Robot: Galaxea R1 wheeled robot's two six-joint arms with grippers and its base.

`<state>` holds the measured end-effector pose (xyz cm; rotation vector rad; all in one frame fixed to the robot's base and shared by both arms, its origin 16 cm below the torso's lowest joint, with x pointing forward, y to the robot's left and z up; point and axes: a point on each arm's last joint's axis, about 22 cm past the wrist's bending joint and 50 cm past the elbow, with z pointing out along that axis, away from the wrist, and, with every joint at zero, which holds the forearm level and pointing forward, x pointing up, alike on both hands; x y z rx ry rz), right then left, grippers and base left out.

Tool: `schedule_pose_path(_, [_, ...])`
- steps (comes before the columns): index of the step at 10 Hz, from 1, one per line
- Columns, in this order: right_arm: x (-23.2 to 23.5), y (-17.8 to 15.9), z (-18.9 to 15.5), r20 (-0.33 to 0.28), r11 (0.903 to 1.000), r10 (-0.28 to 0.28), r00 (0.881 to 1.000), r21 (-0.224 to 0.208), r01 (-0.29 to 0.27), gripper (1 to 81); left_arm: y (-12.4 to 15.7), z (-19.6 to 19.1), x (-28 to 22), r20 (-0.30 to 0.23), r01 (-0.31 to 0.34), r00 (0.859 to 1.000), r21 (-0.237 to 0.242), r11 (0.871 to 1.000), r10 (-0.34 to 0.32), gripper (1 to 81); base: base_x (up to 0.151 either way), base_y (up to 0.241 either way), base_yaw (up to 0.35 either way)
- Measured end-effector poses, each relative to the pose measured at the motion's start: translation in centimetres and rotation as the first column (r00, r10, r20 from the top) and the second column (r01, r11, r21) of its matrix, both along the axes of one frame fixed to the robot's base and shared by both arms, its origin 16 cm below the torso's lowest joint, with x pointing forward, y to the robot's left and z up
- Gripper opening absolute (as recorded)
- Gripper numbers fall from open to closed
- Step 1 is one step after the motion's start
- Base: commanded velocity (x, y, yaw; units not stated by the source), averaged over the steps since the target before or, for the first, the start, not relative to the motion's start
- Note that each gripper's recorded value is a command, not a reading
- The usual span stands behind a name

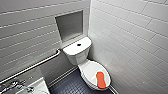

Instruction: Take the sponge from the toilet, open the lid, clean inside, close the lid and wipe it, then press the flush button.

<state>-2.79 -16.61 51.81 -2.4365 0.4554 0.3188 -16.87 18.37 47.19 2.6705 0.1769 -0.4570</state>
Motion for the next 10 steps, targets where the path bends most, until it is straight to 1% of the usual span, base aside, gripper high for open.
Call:
schedule_pose_path(2, [5.5,-3.4,-0.9,0.004,0.9988,-0.037,0.999,-0.033,0.037,81.1,0.0,0.3,-0.3,-0.037,-0.002,0.999,0.002,1.000,0.002,81.1,0.000,0.000,0.000])
schedule_pose_path(3, [7.3,-4.8,-1.4,-0.001,0.9971,-0.055,0.998,-0.052,0.055,81.1,0.0,0.4,-0.4,-0.053,-0.003,0.999,0.002,1.000,0.004,81.1,0.000,0.000,0.000])
schedule_pose_path(4, [8.5,-6.6,-1.6,-0.009,0.9948,-0.068,0.998,-0.076,0.067,81.1,0.0,0.3,0.0,-0.056,-0.003,0.998,0.001,1.000,0.003,81.1,0.000,0.000,0.000])
schedule_pose_path(5, [10.4,-9.2,-1.9,0.003,0.9909,-0.077,0.997,-0.111,0.077,81.1,0.0,-0.1,0.8,-0.048,-0.003,0.999,0.002,1.000,0.004,81.1,0.000,0.000,0.000])
schedule_pose_path(6, [12.7,-11.5,-2.3,0.024,0.9867,-0.081,0.996,-0.140,0.083,81.1,-0.2,-0.3,1.3,-0.044,-0.003,0.999,0.000,1.000,0.003,81.1,0.000,0.000,0.000])
schedule_pose_path(7, [15.0,-12.5,-2.5,0.052,0.9845,-0.082,0.995,-0.151,0.089,81.1,-0.6,-0.4,1.6,-0.042,-0.005,0.999,-0.004,1.000,0.004,81.1,0.000,0.000,0.000])
schedule_pose_path(8, [19.5,-13.5,-2.8,0.105,0.9820,-0.090,0.990,-0.157,0.106,81.1,-0.9,-0.3,1.6,-0.043,-0.006,0.999,-0.009,1.000,0.005,81.1,0.000,0.000,0.000])
schedule_pose_path(10, [25.1,-15.0,-2.7,0.162,0.9794,-0.096,0.982,-0.161,0.122,81.1,-1.2,-0.1,1.1,-0.052,-0.006,0.999,-0.011,1.000,0.006,81.1,0.000,0.000,0.000])
